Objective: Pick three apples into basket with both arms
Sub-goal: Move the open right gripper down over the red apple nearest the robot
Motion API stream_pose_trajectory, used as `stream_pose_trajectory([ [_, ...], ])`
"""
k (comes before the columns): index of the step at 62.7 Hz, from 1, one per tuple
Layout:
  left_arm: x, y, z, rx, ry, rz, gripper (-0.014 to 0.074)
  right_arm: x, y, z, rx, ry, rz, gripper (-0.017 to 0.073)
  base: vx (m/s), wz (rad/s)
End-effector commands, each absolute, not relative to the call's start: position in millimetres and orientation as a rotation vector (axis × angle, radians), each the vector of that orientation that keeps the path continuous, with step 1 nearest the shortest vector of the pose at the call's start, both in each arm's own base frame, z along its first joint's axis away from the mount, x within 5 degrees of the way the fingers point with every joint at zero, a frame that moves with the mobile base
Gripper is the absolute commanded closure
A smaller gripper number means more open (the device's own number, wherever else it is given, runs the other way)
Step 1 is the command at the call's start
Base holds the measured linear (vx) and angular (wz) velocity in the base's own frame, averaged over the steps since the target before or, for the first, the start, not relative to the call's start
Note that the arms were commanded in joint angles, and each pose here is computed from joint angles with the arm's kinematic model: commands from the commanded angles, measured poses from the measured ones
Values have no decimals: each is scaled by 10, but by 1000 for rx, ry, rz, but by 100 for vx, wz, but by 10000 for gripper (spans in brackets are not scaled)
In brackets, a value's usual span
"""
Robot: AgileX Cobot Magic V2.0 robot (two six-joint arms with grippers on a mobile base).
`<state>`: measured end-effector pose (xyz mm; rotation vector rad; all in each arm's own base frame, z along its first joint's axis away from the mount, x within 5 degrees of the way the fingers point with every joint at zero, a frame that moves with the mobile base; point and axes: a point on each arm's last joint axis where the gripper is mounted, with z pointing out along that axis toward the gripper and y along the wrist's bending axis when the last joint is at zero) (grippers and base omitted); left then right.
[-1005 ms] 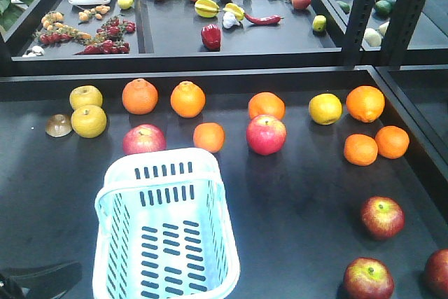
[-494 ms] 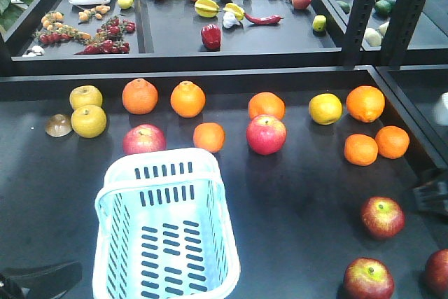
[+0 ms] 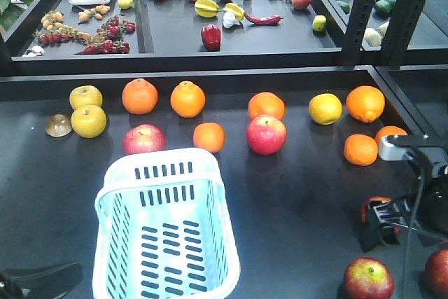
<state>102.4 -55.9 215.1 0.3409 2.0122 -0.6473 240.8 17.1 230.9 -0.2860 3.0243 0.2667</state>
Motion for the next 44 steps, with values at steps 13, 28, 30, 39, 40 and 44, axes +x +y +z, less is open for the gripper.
stream_pose_trajectory([
  [13,1054,-565,2237,339,1986,-649,601,2613,169,2056,-258,3095,290,-100,0,0],
  [28,1054,-565,2237,339,1986,-649,601,2695,165,1875,-236,3130,289,-80,0,0],
  [30,1054,-565,2237,339,1986,-649,601,2702,165,1860,-233,3132,288,-80,0,0],
  [39,1054,-565,2237,339,1986,-649,601,2750,168,1847,-231,3138,293,-75,0,0],
  [40,1054,-565,2237,339,1986,-649,601,2757,168,1851,-232,3138,294,-74,0,0],
  [44,1054,-565,2237,339,1986,-649,601,2789,167,1878,-235,3134,294,-74,0,0],
])
